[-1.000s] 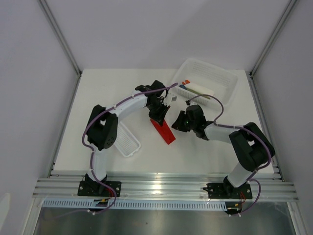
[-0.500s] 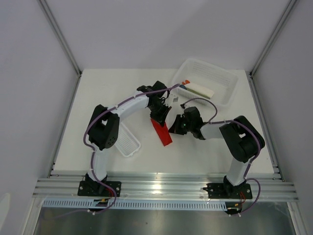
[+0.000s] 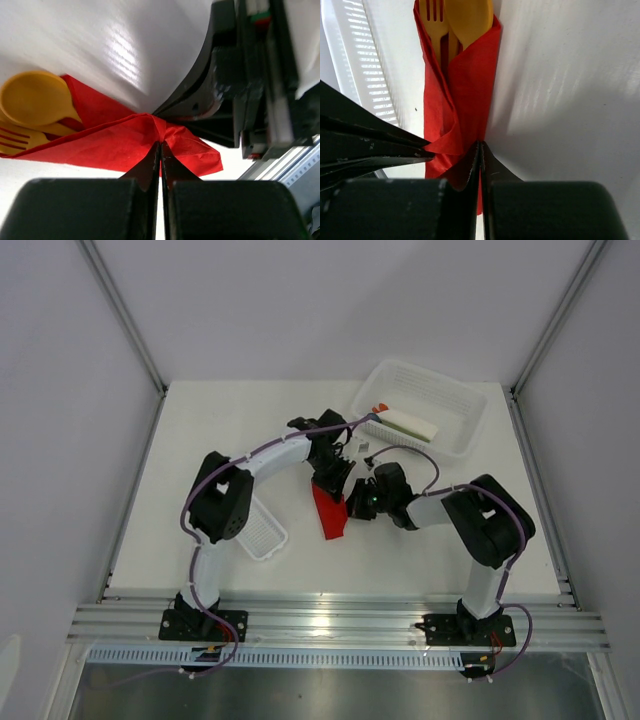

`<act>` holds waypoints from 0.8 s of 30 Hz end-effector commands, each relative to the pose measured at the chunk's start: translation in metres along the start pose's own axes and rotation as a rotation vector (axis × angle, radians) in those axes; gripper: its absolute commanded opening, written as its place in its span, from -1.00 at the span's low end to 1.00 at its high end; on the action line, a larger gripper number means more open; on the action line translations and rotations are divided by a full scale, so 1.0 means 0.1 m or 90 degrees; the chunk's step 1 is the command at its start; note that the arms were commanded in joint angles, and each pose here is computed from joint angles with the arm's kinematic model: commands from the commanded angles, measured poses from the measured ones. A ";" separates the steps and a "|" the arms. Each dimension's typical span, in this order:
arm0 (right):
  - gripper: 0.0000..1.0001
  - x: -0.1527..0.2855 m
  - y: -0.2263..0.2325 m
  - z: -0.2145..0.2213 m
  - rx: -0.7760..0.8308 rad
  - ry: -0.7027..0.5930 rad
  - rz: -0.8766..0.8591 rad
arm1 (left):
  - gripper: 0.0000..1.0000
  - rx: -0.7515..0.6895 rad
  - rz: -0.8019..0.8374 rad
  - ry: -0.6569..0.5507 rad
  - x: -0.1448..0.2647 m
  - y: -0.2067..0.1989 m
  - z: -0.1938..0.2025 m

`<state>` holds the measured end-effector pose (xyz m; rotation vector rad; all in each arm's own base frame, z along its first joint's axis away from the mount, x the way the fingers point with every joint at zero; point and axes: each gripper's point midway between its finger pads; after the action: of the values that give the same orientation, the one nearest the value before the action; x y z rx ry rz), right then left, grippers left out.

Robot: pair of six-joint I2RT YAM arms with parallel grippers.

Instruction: Place the utensils on the paper napkin and roll it up

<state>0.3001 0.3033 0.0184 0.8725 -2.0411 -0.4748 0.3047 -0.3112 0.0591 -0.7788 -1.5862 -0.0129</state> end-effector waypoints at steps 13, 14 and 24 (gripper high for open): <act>-0.95 0.13 -0.02 0.14 0.027 0.020 0.034 | -0.99 0.031 -0.020 -0.010 -0.20 0.07 -0.17; -0.94 0.15 -0.04 0.16 0.025 0.025 0.041 | -0.99 0.034 -0.023 -0.004 -0.22 0.09 -0.15; -0.74 0.46 -0.16 0.07 0.058 0.009 0.134 | -0.99 0.038 -0.019 0.007 -0.28 0.11 -0.09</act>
<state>0.2814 0.2760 0.0232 0.7648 -2.0677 -0.3391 0.3157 -0.3153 0.0296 -0.7045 -1.5701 -0.0045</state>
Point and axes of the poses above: each gripper's point midway between its finger pads, its own x axis back along the fingers, its own y axis along the line the jaws close on, z = x × y, and after that the axes turned 13 degrees about x, right-handed
